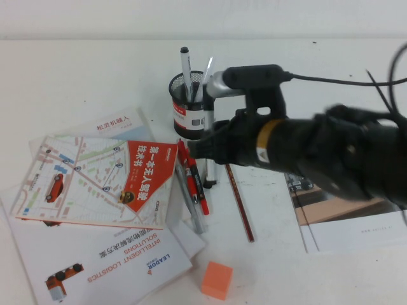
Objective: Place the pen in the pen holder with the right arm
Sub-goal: Place the pen onto the pen holder
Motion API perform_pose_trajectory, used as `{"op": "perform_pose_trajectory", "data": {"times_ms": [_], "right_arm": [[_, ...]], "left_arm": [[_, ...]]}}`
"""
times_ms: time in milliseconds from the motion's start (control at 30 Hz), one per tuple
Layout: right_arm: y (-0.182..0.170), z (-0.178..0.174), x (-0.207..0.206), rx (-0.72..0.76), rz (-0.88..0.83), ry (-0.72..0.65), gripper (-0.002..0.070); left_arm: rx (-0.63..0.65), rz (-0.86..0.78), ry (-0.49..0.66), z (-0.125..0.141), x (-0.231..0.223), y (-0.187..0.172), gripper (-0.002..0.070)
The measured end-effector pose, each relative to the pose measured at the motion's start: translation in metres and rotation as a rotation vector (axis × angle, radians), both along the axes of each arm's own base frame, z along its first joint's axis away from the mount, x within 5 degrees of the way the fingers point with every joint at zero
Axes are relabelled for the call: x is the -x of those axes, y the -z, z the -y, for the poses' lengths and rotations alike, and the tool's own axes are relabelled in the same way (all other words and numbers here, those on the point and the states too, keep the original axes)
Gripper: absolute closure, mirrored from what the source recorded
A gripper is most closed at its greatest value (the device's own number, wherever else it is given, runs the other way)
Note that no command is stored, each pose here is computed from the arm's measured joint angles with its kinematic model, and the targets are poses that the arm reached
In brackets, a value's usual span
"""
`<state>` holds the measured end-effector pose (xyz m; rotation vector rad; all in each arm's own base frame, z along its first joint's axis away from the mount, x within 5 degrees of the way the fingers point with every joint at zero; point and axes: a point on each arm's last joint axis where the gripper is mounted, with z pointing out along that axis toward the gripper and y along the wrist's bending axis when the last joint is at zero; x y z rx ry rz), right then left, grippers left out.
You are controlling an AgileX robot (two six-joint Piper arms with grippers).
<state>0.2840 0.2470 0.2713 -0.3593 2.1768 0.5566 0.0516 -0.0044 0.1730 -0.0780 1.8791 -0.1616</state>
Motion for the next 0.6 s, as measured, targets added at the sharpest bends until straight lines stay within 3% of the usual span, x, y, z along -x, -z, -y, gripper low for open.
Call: {"op": "perform_pose_trajectory", "data": {"times_ms": [100, 333, 600], "right_arm": [[0.002, 0.009, 0.001, -0.123, 0.135, -0.08, 0.0563], [-0.007, 0.036, -0.026, -0.384, 0.378, -0.113, 0.0563], [0.006, 0.051, -0.061, -0.319, 0.543, -0.049, 0.0563]], "left_arm": [[0.0, 0.0, 0.0, 0.0, 0.0, 0.0, 0.0678], [0.0, 0.0, 0.0, 0.0, 0.0, 0.0, 0.0677], [0.0, 0.0, 0.0, 0.0, 0.0, 0.0, 0.0678]]}}
